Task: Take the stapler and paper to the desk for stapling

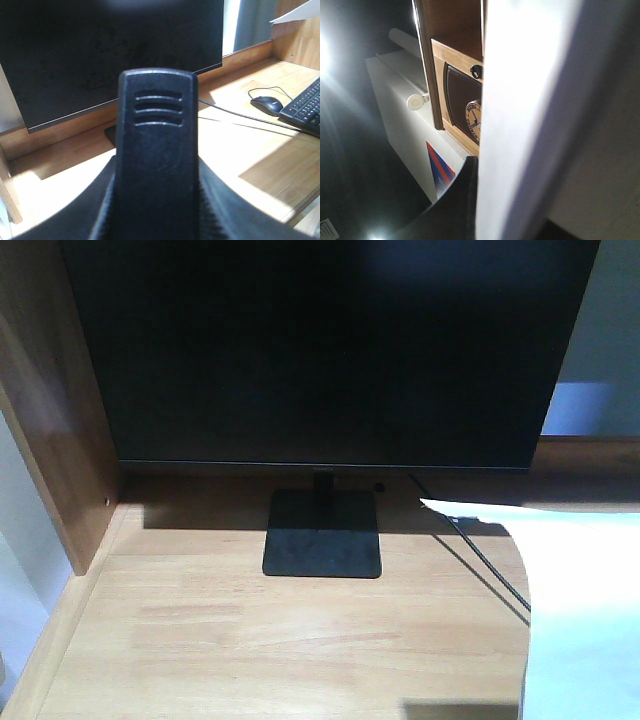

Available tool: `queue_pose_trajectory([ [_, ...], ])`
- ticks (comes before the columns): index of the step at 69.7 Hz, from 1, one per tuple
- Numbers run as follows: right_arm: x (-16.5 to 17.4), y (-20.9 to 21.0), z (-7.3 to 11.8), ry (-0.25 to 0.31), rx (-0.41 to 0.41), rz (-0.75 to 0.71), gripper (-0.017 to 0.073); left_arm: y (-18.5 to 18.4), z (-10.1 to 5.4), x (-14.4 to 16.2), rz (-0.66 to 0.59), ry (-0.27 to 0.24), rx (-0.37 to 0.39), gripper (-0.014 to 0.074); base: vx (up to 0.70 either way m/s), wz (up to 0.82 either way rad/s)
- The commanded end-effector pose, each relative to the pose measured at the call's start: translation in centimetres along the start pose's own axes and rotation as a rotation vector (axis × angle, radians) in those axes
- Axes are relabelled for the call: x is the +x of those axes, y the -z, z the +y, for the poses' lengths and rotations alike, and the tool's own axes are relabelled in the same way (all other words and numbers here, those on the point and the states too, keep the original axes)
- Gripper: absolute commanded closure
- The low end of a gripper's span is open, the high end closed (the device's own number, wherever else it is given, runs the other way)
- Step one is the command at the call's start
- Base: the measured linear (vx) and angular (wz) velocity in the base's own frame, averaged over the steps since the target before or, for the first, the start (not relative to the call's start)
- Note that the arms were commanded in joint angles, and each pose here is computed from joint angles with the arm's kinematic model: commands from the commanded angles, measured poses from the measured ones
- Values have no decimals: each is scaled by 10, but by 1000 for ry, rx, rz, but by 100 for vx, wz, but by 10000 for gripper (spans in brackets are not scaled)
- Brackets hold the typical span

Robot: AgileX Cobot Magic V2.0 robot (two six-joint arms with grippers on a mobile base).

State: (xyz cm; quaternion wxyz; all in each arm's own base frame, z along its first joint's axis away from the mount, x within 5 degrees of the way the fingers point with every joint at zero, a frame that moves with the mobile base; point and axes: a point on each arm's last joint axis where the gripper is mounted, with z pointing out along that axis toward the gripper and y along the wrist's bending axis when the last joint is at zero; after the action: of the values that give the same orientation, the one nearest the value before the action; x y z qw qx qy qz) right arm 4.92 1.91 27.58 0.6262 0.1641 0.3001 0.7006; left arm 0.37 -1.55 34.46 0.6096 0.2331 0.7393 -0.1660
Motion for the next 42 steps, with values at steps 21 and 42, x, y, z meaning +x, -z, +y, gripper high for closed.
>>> queue_pose_trajectory([
  [21, 0, -4, 14, 22, -132, 4, 564, 3, 1, -18, -130, 15, -11, 600, 0, 0],
  [42, 0, -4, 14, 22, -132, 4, 564, 2, 2, -20, -150, 18, -21, 600, 0, 0],
])
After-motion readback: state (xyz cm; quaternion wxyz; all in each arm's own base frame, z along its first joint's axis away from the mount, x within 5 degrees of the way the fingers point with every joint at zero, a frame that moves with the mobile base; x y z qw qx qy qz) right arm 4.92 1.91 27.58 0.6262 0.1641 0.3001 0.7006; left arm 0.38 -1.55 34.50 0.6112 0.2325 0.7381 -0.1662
